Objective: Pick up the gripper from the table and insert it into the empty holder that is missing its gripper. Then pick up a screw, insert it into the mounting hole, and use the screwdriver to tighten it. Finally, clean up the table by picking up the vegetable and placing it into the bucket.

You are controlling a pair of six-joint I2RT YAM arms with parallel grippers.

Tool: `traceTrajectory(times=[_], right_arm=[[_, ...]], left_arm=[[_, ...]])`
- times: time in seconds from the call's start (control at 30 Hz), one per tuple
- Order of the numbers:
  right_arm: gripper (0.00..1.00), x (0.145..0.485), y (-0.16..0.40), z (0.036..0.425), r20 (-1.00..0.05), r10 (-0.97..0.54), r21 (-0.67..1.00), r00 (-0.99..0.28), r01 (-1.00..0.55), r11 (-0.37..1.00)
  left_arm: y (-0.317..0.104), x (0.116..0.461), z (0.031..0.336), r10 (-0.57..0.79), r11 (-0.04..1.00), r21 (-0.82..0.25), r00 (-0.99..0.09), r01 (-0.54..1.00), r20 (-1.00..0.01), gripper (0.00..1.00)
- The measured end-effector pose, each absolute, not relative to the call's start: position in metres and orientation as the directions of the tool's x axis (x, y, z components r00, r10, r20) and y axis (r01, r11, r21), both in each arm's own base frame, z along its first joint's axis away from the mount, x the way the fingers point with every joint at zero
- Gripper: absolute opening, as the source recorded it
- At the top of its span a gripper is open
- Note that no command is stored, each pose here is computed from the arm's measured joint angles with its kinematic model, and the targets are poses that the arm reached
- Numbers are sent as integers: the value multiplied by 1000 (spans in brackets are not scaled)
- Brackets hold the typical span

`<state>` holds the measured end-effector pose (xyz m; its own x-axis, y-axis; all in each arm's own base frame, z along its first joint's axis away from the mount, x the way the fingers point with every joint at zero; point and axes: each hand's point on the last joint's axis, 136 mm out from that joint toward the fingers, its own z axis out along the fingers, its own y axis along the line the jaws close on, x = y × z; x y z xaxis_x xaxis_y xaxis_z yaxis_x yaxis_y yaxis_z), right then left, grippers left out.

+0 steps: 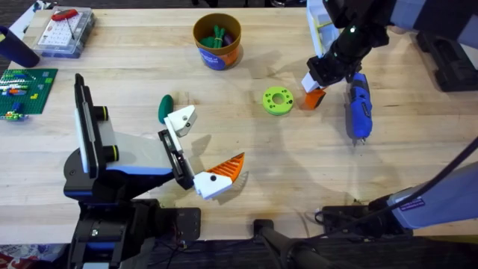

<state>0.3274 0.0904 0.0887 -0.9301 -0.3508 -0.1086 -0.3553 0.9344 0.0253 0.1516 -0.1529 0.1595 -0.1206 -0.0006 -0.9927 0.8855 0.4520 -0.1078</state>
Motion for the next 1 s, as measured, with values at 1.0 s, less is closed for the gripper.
traceTrajectory(times=[1.0], right_arm=[[18, 329, 85, 89, -107, -374, -12, -921, -375, 927]], left_arm=[[-153, 152, 160, -1, 452, -108, -121, 885, -993, 985]])
